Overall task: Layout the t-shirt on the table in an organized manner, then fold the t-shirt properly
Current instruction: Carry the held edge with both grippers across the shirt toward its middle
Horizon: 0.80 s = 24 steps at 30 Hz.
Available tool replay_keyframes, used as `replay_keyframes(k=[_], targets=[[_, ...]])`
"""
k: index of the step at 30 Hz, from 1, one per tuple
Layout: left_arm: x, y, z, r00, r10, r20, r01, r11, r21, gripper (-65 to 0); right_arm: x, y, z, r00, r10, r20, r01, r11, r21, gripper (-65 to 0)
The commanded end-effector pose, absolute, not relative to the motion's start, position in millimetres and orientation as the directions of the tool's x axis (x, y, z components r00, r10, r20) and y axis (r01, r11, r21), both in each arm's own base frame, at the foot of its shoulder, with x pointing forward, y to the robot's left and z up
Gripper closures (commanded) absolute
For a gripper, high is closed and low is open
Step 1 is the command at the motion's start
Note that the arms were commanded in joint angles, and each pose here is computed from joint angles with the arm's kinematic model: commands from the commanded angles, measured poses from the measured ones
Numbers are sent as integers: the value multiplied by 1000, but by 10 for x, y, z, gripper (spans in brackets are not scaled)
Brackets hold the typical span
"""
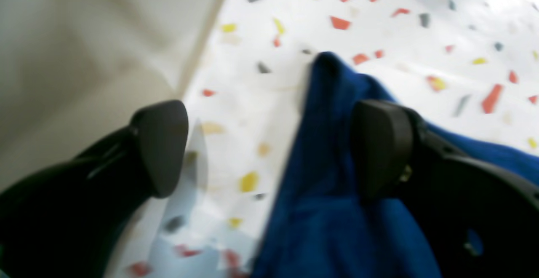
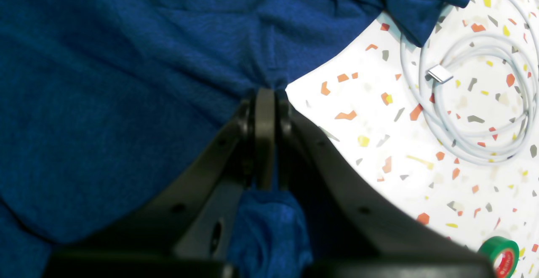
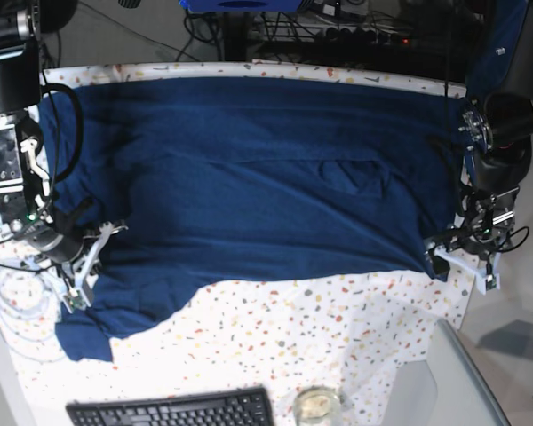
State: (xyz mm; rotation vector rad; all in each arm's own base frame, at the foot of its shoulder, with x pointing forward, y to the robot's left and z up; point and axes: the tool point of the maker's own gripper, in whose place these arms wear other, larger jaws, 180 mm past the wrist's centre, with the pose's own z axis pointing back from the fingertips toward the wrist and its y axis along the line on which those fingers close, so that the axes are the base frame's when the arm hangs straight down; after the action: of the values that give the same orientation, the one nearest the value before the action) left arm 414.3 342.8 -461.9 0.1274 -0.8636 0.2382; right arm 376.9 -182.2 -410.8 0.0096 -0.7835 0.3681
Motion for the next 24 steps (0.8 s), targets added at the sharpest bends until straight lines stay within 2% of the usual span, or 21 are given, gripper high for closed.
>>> replay_keyframes(k=[1, 20, 22, 24], targets=[[4326, 3469, -4409, 574, 143, 806, -256, 966, 11, -579, 3914, -1860, -3909, 601, 318, 733, -320, 936, -145, -2], [4053, 3301, -4780, 608, 184, 772, -268, 963, -19, -571, 3912, -1922, -3899, 601, 327, 729, -318, 935, -157, -2], [4057, 3302, -4775, 607, 184, 773, -268, 963, -19, -505, 3912, -1922, -3899, 601, 327, 729, -318, 935, -157, -2], [4064, 3294, -4771, 604, 183, 776, -267, 963, -20, -367, 3906, -1922, -3905, 602, 327, 728, -318, 935, -157, -2]])
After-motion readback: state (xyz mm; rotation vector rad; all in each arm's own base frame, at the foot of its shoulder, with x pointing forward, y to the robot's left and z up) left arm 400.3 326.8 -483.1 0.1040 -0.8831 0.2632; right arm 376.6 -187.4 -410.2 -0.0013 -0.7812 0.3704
